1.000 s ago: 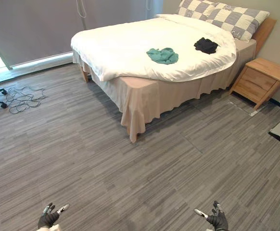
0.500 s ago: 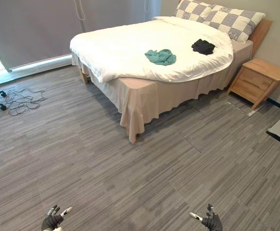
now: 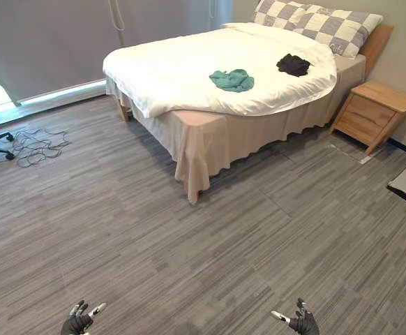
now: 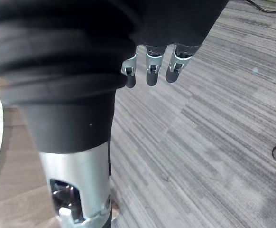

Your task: Tidy the bed and pick cloth on bed and put in laundry

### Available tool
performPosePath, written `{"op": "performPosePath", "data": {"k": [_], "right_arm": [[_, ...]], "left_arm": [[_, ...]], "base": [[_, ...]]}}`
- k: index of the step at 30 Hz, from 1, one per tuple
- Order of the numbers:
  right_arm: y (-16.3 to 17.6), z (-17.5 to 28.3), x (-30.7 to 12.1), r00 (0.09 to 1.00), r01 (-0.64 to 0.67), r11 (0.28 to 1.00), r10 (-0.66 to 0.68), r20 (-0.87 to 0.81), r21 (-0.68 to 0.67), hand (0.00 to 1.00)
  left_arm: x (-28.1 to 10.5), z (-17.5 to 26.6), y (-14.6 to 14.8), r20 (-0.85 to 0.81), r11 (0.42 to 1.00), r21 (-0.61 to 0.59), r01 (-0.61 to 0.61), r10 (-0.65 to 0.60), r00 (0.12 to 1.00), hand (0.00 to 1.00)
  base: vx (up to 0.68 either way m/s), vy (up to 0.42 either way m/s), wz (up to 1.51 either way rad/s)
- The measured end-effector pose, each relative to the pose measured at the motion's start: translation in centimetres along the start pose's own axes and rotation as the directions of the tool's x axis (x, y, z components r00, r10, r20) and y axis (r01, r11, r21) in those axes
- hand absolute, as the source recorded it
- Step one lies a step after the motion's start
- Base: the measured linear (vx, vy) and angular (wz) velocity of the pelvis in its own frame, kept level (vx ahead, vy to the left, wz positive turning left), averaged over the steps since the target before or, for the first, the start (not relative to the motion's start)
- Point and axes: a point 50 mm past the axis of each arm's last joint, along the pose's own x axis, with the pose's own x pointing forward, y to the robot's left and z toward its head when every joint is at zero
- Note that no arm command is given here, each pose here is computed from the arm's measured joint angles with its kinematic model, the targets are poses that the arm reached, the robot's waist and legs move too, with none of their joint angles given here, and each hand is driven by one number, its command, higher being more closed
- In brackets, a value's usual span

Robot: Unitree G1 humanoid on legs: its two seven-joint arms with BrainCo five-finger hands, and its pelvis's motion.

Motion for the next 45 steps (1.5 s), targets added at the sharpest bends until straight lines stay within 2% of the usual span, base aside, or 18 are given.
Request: {"op": "performPosePath", "data": {"k": [4, 6, 9, 12, 15, 19, 22, 25, 31, 38, 40, 43, 45], "right_arm": [[0.2, 0.4, 0.2, 1.000, -0.002, 1.000, 0.002, 0.011, 0.003, 0.00], [0.3, 0.9, 0.5, 1.000, -0.002, 1.000, 0.002, 0.024, -0.002, 0.00], [2.2, 1.2, 1.0, 0.999, -0.045, 0.999, 0.045, 0.028, 0.008, 0.00], [3.8, -0.6, 0.3, 0.996, -0.077, 0.996, 0.079, -0.035, 0.035, 0.00], [3.5, -1.7, -0.3, 0.995, -0.064, 0.997, 0.067, -0.076, 0.049, 0.00], [3.2, -2.0, -0.4, 0.995, -0.042, 0.995, 0.050, -0.092, 0.088, 0.00], [2.7, -1.8, -0.5, 0.996, -0.028, 0.994, 0.037, -0.086, 0.102, 0.00], [1.5, -1.6, -0.4, 0.997, 0.015, 0.989, -0.003, -0.083, 0.146, 0.00], [1.5, -1.0, 0.0, 0.999, -0.014, 0.997, 0.018, -0.049, 0.078, 0.00], [1.2, 1.8, 0.2, 0.994, -0.033, 0.999, 0.030, 0.108, 0.028, 0.00], [1.8, 0.7, -0.3, 0.996, -0.044, 0.998, 0.041, 0.075, 0.038, 0.00], [2.1, -1.1, -0.2, 0.998, -0.056, 0.997, 0.058, -0.033, 0.049, 0.00], [2.7, -1.6, -0.2, 0.995, -0.065, 0.996, 0.069, -0.065, 0.061, 0.00]], "left_arm": [[0.0, -0.1, -0.3, -0.004, 1.000, 0.012, 0.014, -0.014, 1.000, 0.00], [0.3, -0.1, -1.3, -0.016, 0.997, 0.053, 0.061, -0.060, 0.998, 0.00], [0.4, 0.3, -1.1, -0.005, 0.994, 0.090, 0.069, -0.069, 0.998, 0.00], [0.5, 0.9, -0.4, 0.011, 0.993, 0.105, 0.051, -0.053, 0.999, 0.00], [1.0, 2.0, -0.9, 0.041, 0.989, 0.127, 0.071, -0.077, 0.996, 0.00], [1.2, 3.1, -0.3, 0.067, 0.980, 0.187, 0.071, -0.085, 0.994, 0.00], [1.4, 3.3, -1.0, 0.085, 0.983, 0.167, 0.075, -0.090, 0.992, 0.00], [1.1, 2.2, -2.3, 0.067, 0.992, 0.098, 0.085, -0.092, 0.994, 0.00], [0.0, -0.2, -1.6, 0.008, 0.994, 0.084, 0.065, -0.066, 0.998, 0.00], [0.7, 2.6, -5.2, 0.153, 0.991, 0.031, 0.134, -0.137, 0.979, 0.00], [0.7, 2.5, -5.2, 0.152, 0.992, 0.034, 0.124, -0.128, 0.980, 0.00], [0.8, 1.9, -6.8, 0.114, 0.981, 0.091, 0.174, -0.184, 0.976, 0.00], [0.9, 2.0, -6.1, 0.112, 0.984, 0.084, 0.159, -0.168, 0.979, 0.00]], "base": [[0.01, 0.007, 0.01], [0.03, 0.061, -0.04], [0.02, 0.078, -0.12], [0.12, 0.032, 0.07], [0.26, -0.048, 0.12], [0.34, -0.106, -0.19], [0.48, -0.208, -0.15], [0.56, -0.294, -0.42], [0.57, -0.135, -0.94], [0.56, 0.161, -0.67], [0.65, 0.367, -0.16], [0.76, 0.375, 0.40], [0.59, 0.300, 0.54]]}}
